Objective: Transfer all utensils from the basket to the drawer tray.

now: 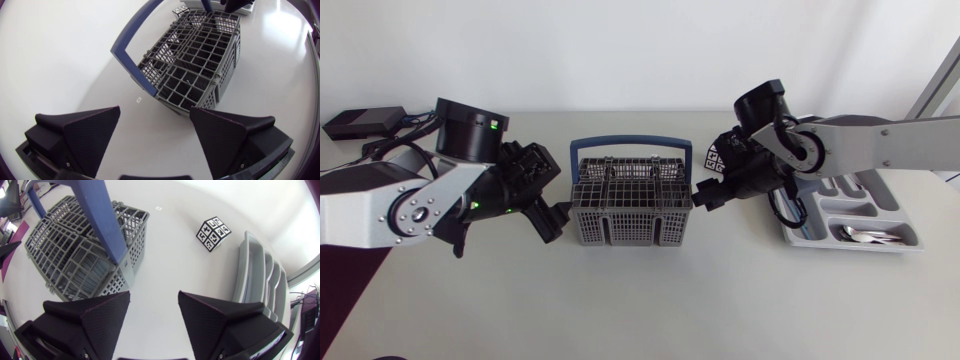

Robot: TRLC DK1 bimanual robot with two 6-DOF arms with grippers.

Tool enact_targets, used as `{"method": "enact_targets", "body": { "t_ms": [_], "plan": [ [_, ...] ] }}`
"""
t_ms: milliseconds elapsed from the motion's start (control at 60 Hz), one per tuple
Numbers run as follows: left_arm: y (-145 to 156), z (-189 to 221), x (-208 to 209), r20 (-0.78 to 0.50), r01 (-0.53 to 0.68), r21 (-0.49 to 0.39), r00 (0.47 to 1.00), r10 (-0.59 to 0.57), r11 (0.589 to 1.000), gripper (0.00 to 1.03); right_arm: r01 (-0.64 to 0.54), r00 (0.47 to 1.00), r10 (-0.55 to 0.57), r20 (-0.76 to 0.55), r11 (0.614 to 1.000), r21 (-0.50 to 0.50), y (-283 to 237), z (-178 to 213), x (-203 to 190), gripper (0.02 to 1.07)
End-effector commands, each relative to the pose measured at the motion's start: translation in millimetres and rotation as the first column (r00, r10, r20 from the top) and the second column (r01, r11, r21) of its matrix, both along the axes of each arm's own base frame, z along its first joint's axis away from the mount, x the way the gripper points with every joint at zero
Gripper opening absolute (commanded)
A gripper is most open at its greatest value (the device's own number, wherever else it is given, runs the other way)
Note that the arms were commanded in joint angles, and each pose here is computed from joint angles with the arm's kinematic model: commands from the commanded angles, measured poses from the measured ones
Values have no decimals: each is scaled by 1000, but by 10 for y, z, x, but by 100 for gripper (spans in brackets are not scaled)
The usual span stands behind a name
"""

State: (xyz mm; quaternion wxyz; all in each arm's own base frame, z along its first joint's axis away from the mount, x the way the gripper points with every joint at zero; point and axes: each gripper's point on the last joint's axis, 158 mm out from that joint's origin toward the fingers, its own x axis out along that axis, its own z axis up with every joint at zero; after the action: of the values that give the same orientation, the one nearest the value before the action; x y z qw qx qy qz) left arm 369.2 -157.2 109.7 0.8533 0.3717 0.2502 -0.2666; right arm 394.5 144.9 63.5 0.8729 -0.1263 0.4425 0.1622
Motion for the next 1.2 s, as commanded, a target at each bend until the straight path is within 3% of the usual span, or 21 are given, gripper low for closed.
{"method": "enact_targets", "body": {
  "t_ms": [0,183,317,433,583,767,867,1183],
  "plan": [
    [38,12,-85,-6,-16,-29,1000,16,999,99,26,1000,-26,-3,1000,-4,-83,-14,-90,75],
    [150,230,-148,15,-58,-105,998,60,993,99,22,998,-21,51,1000,-4,-176,186,-199,77],
    [403,557,-82,16,-207,-257,976,218,944,99,56,989,-53,136,998,-16,-420,479,-239,103],
    [652,761,-97,62,-283,-342,945,322,896,99,85,976,-81,204,996,-12,-612,653,-301,103],
    [766,736,-195,74,-300,-355,935,347,885,99,120,954,-106,280,992,-32,-857,776,-406,103],
    [1011,980,-249,123,-341,-496,883,454,798,99,205,901,-187,392,979,-5,-1206,966,-513,103],
    [1078,1032,-304,136,-343,-549,863,486,762,99,206,888,-170,427,978,-37,-1304,970,-607,103],
    [1319,1043,-530,151,-342,-679,801,579,650,99,309,758,-269,594,950,36,-1712,1137,-872,103]
  ]
}}
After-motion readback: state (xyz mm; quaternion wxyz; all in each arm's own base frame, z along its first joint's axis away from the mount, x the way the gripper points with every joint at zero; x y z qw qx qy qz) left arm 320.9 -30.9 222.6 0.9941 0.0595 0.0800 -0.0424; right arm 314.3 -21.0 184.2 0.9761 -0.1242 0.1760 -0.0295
